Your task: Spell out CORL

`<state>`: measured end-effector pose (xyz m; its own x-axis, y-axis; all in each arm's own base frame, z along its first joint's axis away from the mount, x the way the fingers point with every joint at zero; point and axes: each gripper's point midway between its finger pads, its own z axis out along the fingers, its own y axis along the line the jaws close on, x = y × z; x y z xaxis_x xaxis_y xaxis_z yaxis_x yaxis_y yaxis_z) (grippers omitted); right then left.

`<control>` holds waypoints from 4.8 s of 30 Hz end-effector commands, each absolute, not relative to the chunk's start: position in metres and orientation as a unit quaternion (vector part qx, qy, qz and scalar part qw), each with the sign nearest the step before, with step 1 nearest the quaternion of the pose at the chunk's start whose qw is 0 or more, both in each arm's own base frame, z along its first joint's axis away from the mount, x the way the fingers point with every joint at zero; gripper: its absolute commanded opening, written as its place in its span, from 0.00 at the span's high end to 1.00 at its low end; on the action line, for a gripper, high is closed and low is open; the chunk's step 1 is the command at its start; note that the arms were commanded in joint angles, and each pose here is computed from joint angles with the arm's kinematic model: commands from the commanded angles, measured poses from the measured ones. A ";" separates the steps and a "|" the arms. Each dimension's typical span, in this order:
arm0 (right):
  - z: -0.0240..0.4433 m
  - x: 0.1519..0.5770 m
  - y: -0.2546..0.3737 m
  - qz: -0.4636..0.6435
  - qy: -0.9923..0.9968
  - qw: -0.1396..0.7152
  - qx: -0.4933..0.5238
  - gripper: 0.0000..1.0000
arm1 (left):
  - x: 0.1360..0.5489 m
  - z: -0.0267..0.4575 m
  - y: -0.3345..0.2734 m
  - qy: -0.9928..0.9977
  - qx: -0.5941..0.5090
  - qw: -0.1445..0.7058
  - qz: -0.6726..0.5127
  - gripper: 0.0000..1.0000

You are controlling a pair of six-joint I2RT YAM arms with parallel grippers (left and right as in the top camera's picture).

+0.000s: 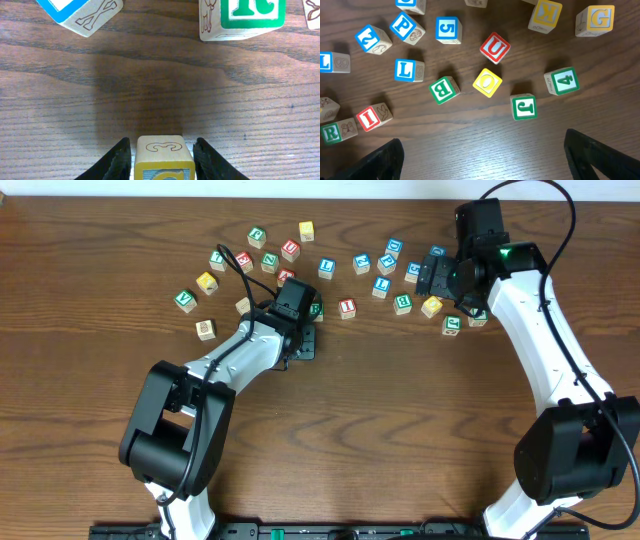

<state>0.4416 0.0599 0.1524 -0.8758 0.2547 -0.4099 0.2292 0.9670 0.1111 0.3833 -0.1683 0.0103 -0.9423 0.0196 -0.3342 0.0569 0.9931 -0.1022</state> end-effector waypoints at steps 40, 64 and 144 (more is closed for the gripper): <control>0.153 0.440 0.064 0.036 0.968 0.215 0.125 0.01 | 0.365 0.195 -0.098 0.964 -0.026 0.257 -0.062 0.38; 0.259 0.455 0.076 0.082 0.951 0.282 0.101 0.12 | 0.385 0.253 -0.014 0.952 -0.104 0.284 -0.048 0.38; 0.011 0.479 0.067 0.043 0.982 0.047 0.177 0.78 | 0.389 0.234 -0.014 0.959 -0.105 0.260 -0.045 0.38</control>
<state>0.4820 0.0600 0.0144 -0.8989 0.4282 -0.0928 0.4203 0.9026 0.0930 0.3872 -0.0144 0.2353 -0.8377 -0.2423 -0.4894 -0.1934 0.9697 -0.1492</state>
